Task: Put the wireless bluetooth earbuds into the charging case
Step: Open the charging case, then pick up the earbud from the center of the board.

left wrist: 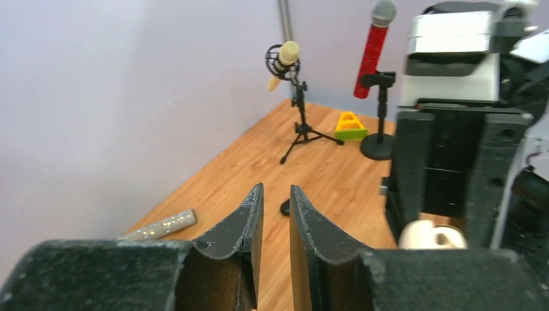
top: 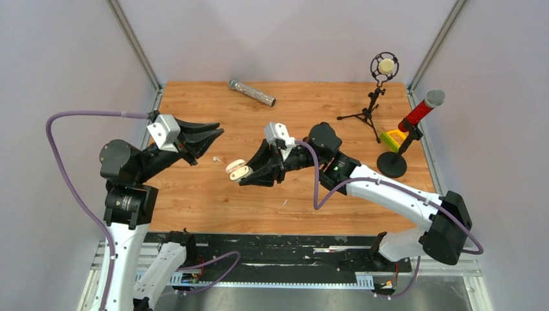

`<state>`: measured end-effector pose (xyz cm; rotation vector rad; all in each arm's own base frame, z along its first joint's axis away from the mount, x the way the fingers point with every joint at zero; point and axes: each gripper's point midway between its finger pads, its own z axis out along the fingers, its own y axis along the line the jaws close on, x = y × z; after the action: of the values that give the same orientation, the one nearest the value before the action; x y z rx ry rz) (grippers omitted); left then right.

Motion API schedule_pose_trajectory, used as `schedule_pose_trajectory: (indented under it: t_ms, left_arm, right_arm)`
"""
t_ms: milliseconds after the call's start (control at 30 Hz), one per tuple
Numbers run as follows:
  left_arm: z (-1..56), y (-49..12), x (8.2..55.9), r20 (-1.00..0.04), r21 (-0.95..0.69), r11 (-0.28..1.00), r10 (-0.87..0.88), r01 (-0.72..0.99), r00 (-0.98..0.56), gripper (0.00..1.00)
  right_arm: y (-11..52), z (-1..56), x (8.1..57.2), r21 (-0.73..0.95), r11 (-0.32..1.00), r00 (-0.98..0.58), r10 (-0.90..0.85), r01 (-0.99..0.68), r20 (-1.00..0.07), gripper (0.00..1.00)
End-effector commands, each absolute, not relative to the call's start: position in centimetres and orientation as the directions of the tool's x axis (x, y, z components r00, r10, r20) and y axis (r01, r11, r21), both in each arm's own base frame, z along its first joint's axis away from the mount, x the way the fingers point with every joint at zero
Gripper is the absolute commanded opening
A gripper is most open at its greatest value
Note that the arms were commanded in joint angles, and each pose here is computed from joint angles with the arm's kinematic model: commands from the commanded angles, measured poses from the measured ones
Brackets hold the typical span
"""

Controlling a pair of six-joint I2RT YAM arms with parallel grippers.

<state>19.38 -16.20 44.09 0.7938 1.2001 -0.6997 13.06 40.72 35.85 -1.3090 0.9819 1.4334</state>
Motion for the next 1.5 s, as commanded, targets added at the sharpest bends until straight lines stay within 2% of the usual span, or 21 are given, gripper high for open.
schedule_pose_trajectory:
  t_ms: [0, 133, 400, 533, 667, 767, 800, 833, 867, 933, 1233, 1467]
  left_arm:
    - [45.1, -14.8, 21.2, -0.957, 0.222, 0.641, -0.004, 0.735, 0.291, 0.27]
    - [44.5, -14.7, 21.2, -0.957, 0.239, 0.635, 0.025, 0.734, 0.29, 0.3]
    - [44.1, -14.1, 19.9, -0.97, 0.208, 0.639, 0.037, 0.74, 0.24, 0.5]
    - [43.4, -15.6, 17.3, -0.986, 0.134, 0.53, -0.016, 0.837, 0.168, 0.52]
    - [43.4, -16.8, 15.3, -0.992, 0.052, 0.422, -0.079, 0.905, 0.094, 0.6]
    - [43.7, -17.4, 14.3, -0.986, 0.087, 0.346, -0.107, 0.934, 0.131, 0.63]
    - [43.3, -17.6, 14.0, -0.987, 0.041, 0.326, -0.133, 0.945, 0.089, 0.65]
    - [44.3, -17.8, 13.6, -0.978, 0.085, 0.309, -0.155, 0.947, 0.138, 0.67]
    - [44.0, -17.9, 13.5, -0.98, 0.021, 0.291, -0.185, 0.956, 0.078, 0.7]
    - [44.9, -18.0, 13.4, -0.971, 0.027, 0.292, -0.219, 0.956, 0.095, 0.73]
    - [46.5, -19.6, 13.2, -0.95, -0.007, 0.224, -0.306, 0.974, 0.064, 0.74]
    - [45.5, -19.9, 14.8, -0.937, -0.121, 0.246, -0.349, 0.962, -0.029, 0.68]
  right_arm:
    - [39.3, 37.9, 10.7, -0.083, -0.316, 0.034, 0.16, -0.945, -0.987, 0.0]
    - [39.4, 37.8, 11.1, -0.065, -0.296, 0.017, 0.16, -0.953, -0.987, 0.0]
    - [38.6, 39.3, 14.5, 0.008, -0.173, -0.044, 0.207, -0.985, -0.977, 0.0]
    - [36.6, 41.9, 15.7, -0.014, -0.132, -0.028, 0.308, -0.991, -0.951, 0.0]
    - [35.5, 43.7, 15.7, -0.059, -0.094, 0.019, 0.375, -0.994, -0.927, 0.0]
    - [34.7, 45.0, 15.2, -0.095, -0.076, 0.053, 0.427, -0.993, -0.903, 0.0]
    - [34.5, 45.4, 15.1, -0.105, -0.071, 0.063, 0.442, -0.992, -0.895, 0.0]
    - [34.4, 45.8, 15.0, -0.113, -0.069, 0.069, 0.456, -0.991, -0.887, 0.0]
    - [34.2, 46.2, 14.8, -0.122, -0.07, 0.075, 0.47, -0.99, -0.88, 0.0]
    - [34.0, 46.8, 14.4, -0.134, -0.086, 0.075, 0.494, -0.987, -0.866, 0.0]
    - [34.8, 47.6, 14.6, -0.134, -0.122, 0.052, 0.519, -0.983, -0.853, 0.0]
    - [35.7, 47.3, 15.0, -0.111, -0.146, 0.022, 0.508, -0.983, -0.861, 0.0]
